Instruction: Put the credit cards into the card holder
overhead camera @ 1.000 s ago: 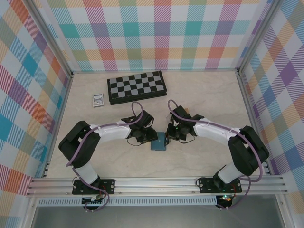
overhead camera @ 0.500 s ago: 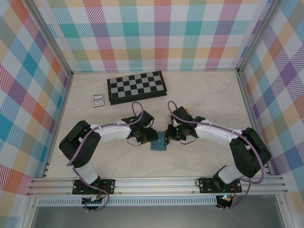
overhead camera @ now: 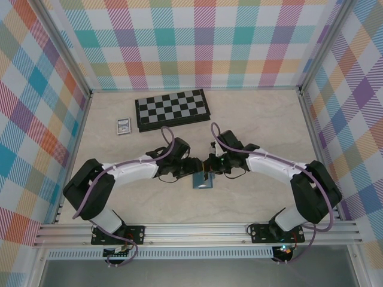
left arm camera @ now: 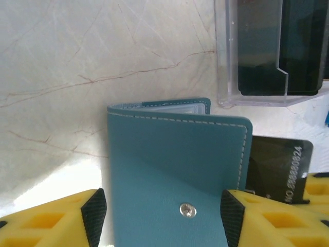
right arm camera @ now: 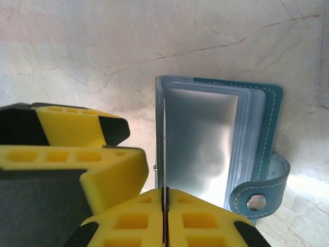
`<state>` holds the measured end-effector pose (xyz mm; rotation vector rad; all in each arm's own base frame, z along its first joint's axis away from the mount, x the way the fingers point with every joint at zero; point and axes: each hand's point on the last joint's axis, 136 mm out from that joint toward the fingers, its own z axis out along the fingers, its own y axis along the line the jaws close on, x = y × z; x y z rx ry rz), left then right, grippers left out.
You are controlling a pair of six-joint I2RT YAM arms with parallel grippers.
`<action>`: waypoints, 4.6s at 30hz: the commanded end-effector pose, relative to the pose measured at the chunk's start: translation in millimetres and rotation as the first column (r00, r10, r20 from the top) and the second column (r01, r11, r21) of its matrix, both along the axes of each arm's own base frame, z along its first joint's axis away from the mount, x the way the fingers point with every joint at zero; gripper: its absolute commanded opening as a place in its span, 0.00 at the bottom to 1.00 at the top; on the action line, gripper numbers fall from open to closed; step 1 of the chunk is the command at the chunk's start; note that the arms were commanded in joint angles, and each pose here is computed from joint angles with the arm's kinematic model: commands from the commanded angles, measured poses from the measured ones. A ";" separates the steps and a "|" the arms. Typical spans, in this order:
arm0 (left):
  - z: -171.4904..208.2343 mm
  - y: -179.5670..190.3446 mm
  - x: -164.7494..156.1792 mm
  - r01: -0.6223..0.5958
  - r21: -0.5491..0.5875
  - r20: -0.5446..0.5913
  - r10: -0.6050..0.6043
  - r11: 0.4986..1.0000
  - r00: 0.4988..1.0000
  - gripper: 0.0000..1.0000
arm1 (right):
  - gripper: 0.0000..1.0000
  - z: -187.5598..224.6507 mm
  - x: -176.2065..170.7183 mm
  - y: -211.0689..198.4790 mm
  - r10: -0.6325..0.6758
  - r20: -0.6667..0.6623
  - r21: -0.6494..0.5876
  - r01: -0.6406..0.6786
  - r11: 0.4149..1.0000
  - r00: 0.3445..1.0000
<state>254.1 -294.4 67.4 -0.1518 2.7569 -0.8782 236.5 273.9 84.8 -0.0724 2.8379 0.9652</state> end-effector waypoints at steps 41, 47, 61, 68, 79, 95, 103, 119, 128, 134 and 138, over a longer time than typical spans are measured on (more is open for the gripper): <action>9.1 37.1 1.6 -0.150 -0.150 -0.030 0.147 0.977 0.989 0.00 | 0.06 32.6 12.2 45.4 0.064 -0.142 0.420 0.001 0.908 0.988; 15.9 42.9 3.3 -0.172 -0.161 -0.016 0.172 0.972 0.985 0.00 | 0.06 21.0 15.1 43.0 0.047 -0.162 0.367 0.016 0.930 0.986; 6.8 58.4 1.1 -0.194 -0.113 -0.014 0.194 0.974 0.981 0.00 | 0.08 23.4 27.6 14.4 0.030 0.002 0.109 -0.030 0.994 1.000; 19.2 55.4 0.4 -0.176 -0.168 0.004 0.180 0.970 0.984 0.00 | 0.08 23.3 12.6 47.7 0.171 -0.021 0.128 -0.167 0.978 0.985; 40.8 52.8 -5.7 -0.163 -0.276 -0.005 0.168 0.947 0.986 0.00 | 0.07 -13.0 6.5 61.4 0.188 -0.093 0.020 -0.187 0.982 0.978; 12.0 83.4 -13.8 -0.221 -0.102 -0.051 0.217 0.970 0.975 0.68 | 0.05 10.6 -5.2 72.9 0.203 -0.064 0.134 -0.193 0.972 0.977; 10.7 68.9 -3.7 -0.223 -0.177 -0.058 0.216 0.959 0.975 0.84 | 0.05 23.6 -8.5 82.3 0.210 -0.063 0.236 -0.190 0.953 0.976; -2.1 75.7 -8.6 -0.250 -0.160 -0.074 0.241 0.955 0.968 0.53 | 0.05 31.1 0.9 84.7 0.183 -0.116 0.431 -0.117 0.895 0.976; -3.2 76.7 -10.6 -0.244 -0.150 -0.080 0.234 0.958 0.969 0.21 | 0.05 33.4 -0.6 87.2 0.208 -0.133 0.453 -0.127 0.883 0.969; -2.9 78.9 -9.6 -0.250 -0.143 -0.076 0.241 0.958 0.967 0.00 | 0.05 28.8 -1.6 87.2 0.213 -0.147 0.446 -0.127 0.886 0.966; -2.2 80.9 -9.7 -0.253 -0.139 -0.075 0.244 0.958 0.967 0.00 | 0.06 25.7 -1.3 86.2 0.208 -0.155 0.432 -0.123 0.893 0.966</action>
